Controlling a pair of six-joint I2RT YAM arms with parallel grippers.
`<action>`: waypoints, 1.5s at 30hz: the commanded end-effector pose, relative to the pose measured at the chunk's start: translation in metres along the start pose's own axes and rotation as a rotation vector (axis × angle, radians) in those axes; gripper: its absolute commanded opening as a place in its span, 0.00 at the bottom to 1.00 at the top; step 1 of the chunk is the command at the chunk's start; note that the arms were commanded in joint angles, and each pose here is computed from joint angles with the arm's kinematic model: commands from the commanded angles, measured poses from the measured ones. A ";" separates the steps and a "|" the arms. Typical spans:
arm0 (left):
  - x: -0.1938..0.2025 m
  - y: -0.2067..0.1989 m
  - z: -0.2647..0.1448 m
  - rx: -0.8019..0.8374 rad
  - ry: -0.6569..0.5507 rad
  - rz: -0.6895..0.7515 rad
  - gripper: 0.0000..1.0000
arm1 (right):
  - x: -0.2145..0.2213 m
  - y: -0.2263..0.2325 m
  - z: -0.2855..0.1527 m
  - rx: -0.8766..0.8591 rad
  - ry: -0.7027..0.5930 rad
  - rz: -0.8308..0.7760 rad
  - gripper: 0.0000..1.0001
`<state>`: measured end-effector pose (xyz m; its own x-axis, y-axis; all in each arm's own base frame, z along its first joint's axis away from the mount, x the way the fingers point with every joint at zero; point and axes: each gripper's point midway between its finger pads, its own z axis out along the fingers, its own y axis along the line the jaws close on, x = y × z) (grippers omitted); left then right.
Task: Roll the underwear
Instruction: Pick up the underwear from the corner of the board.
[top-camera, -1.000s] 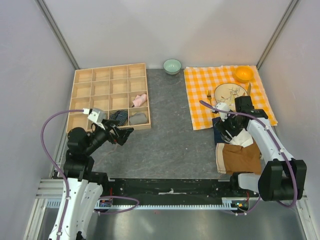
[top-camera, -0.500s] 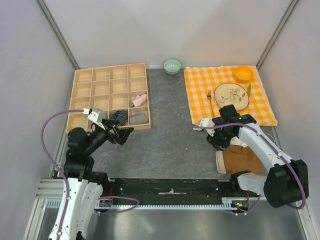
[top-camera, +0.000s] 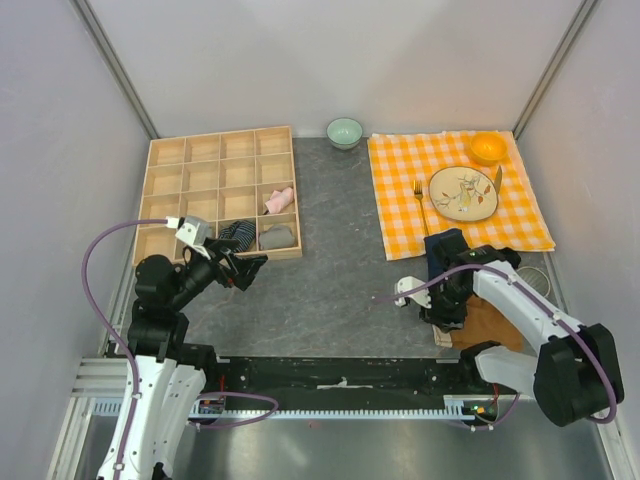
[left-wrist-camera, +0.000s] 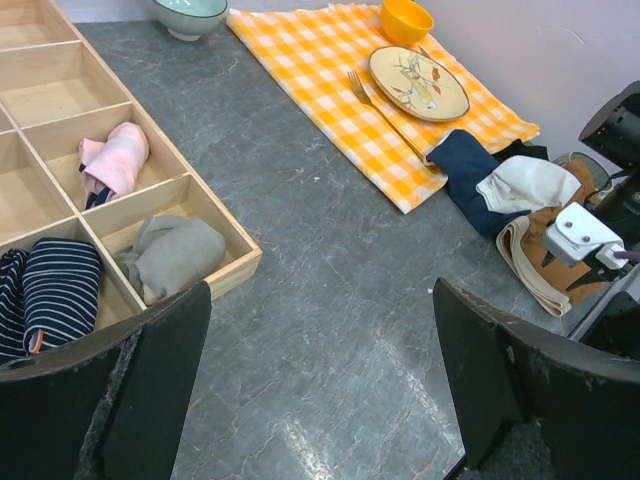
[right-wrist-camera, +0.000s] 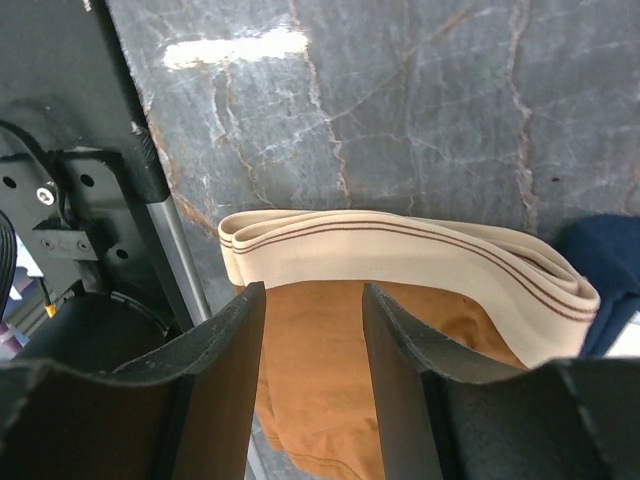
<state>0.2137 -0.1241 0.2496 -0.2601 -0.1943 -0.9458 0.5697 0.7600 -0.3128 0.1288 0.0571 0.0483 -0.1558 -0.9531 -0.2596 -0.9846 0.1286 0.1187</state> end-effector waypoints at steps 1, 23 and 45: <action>-0.001 -0.005 0.002 0.027 -0.007 -0.019 0.98 | -0.003 0.009 0.003 -0.091 -0.003 -0.126 0.51; -0.001 -0.005 0.001 0.028 -0.011 -0.014 0.98 | -0.008 0.005 0.040 -0.110 0.220 -0.210 0.13; -0.001 -0.005 0.001 0.025 -0.011 -0.013 0.98 | -0.169 -0.032 -0.095 0.095 -0.296 -0.103 0.00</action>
<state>0.2129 -0.1252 0.2459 -0.2677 -0.1927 -0.9440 0.5712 0.7573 -0.3166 0.1882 0.1426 0.1227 -0.0608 -0.9416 -0.3312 -0.9963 0.0774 -0.0372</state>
